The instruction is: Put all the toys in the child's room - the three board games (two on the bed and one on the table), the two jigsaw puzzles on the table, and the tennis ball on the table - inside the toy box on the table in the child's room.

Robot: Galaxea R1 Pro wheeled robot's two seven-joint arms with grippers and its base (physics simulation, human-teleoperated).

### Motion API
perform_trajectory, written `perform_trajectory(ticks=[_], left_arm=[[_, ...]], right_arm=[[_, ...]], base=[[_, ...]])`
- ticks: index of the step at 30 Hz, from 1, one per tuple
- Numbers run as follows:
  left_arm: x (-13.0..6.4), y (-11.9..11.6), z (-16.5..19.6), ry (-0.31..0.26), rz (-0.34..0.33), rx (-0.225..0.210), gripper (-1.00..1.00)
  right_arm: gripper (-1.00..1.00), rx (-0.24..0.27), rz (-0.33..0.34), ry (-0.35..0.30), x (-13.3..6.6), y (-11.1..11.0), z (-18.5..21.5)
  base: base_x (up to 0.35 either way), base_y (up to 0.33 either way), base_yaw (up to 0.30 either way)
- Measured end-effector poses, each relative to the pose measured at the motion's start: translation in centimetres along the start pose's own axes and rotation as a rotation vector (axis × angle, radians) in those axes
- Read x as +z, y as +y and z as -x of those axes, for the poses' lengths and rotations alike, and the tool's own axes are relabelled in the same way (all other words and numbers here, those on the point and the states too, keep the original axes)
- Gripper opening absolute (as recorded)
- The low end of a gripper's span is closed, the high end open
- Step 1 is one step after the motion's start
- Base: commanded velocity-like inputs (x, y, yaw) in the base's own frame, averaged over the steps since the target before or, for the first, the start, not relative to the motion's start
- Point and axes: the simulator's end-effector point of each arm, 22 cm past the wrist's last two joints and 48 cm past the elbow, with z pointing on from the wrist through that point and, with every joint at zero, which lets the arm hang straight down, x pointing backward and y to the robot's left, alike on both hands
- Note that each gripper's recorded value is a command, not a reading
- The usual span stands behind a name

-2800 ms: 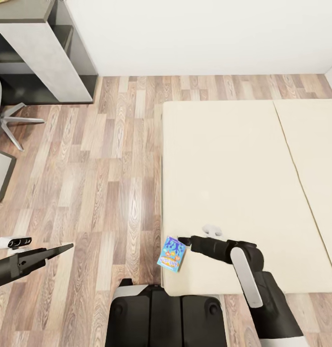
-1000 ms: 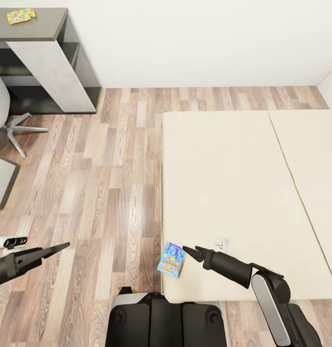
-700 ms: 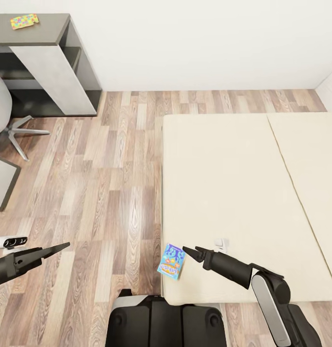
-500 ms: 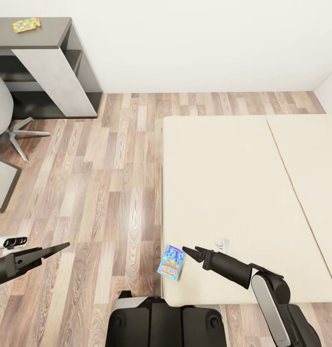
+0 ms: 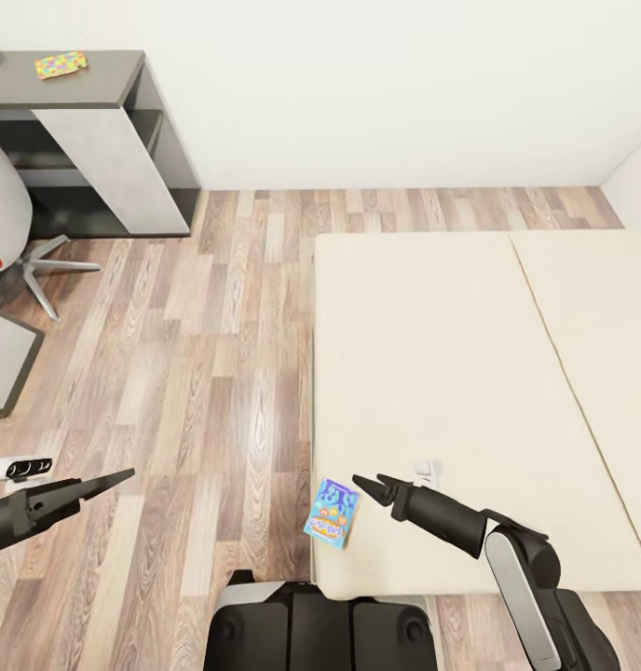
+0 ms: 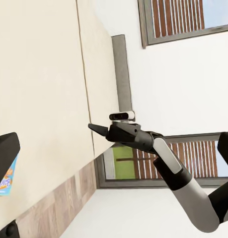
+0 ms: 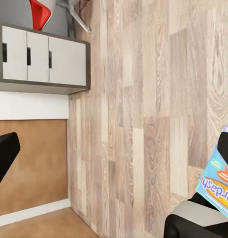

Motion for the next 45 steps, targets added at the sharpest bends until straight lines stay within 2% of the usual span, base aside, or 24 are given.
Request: perform_trajectory(ticks=[45], left_arm=[[-0.3,-3.1,1.1,-0.018,-0.029,0.065,1.0]], right_arm=[[1.0,-0.056,0.025,-0.044,-0.9,2.8,2.2]], base=[[0.0,0.0,0.0]])
